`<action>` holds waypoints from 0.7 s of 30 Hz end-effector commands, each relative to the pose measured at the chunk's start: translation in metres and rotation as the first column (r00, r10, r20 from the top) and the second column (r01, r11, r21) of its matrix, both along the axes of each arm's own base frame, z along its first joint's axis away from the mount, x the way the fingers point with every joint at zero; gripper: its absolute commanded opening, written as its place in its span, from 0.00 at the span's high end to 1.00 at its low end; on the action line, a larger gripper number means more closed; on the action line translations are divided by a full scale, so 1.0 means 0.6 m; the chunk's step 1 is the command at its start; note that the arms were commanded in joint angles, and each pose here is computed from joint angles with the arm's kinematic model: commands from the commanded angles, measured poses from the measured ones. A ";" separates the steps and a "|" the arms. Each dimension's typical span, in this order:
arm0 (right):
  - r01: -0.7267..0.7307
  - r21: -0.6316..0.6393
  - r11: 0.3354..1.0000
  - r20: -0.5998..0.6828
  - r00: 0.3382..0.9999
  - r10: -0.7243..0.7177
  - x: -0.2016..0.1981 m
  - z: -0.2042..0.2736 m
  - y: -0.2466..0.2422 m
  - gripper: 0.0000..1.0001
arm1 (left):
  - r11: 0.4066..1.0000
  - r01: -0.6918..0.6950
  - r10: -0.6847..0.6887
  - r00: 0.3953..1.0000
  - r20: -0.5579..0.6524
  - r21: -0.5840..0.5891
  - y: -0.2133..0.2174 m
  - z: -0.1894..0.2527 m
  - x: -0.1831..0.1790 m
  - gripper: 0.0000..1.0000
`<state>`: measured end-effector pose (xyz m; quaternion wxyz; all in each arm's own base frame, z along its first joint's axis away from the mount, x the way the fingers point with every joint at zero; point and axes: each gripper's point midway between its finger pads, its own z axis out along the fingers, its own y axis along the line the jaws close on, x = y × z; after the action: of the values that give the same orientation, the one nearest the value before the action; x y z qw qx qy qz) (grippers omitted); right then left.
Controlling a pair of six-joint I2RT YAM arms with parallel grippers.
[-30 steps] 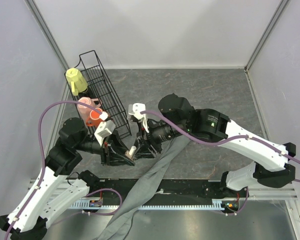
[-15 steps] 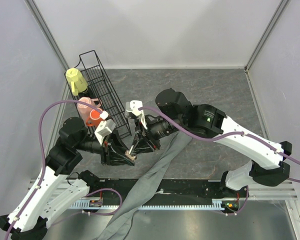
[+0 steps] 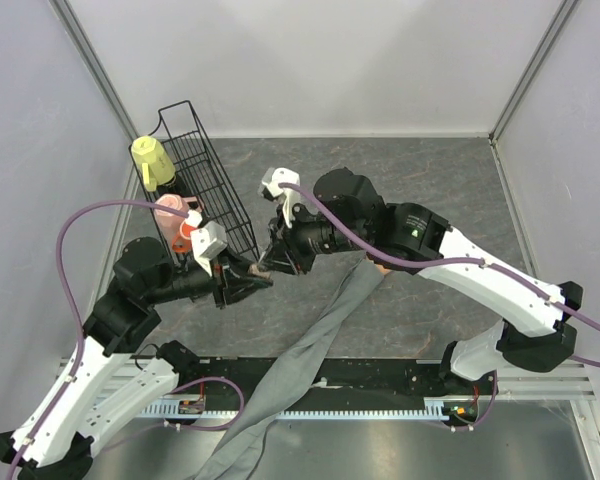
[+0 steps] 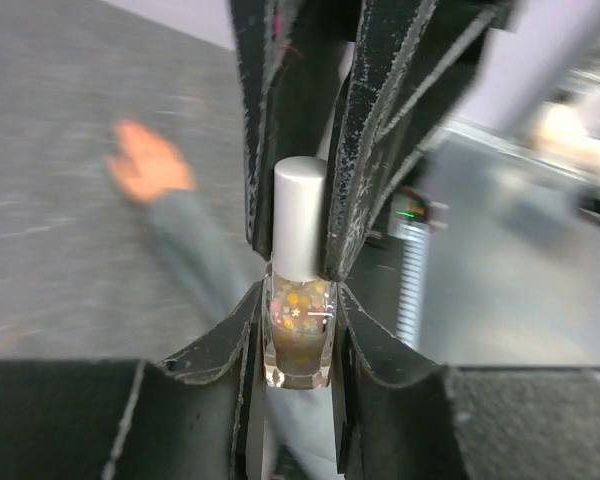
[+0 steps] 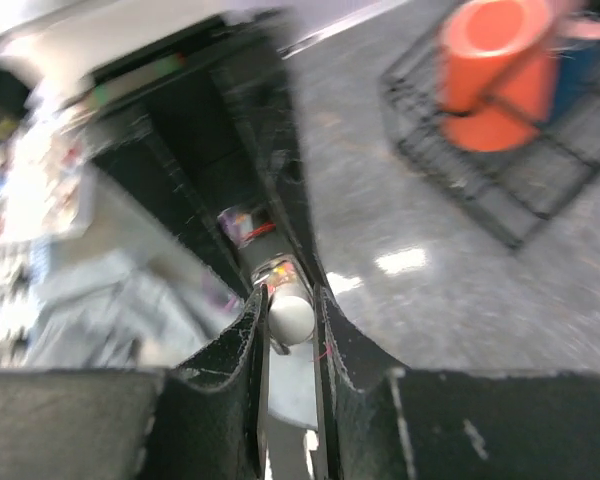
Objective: Paint the nails
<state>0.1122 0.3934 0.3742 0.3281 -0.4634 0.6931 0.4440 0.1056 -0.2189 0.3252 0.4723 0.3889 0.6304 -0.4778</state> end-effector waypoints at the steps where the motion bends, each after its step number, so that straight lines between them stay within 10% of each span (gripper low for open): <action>1: 0.346 0.002 0.938 -0.017 0.938 -0.346 0.078 -0.006 -0.008 1.00 | 0.867 -0.497 0.493 0.839 0.230 -0.043 0.062 0.041 0.166 0.98; 6: 0.844 0.022 0.536 0.007 0.536 -0.844 0.135 -0.011 -0.070 1.00 | 0.802 -0.593 0.593 0.777 0.212 -0.068 0.064 0.033 0.219 0.98; 15: 0.830 0.034 0.556 0.020 0.556 -0.831 0.074 -0.009 -0.019 0.98 | 0.864 -0.501 0.503 0.854 0.131 -0.046 0.036 0.013 0.194 0.98; 21: 0.726 0.039 0.686 0.033 0.686 -0.727 0.077 0.036 -0.074 0.56 | 0.961 -0.274 0.272 0.961 0.043 0.034 0.014 -0.014 0.102 0.98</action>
<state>0.1534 0.3843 0.3527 0.4906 -0.1396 0.8279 0.2331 0.2087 -0.2012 0.3036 0.5801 0.2727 0.6977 -0.3200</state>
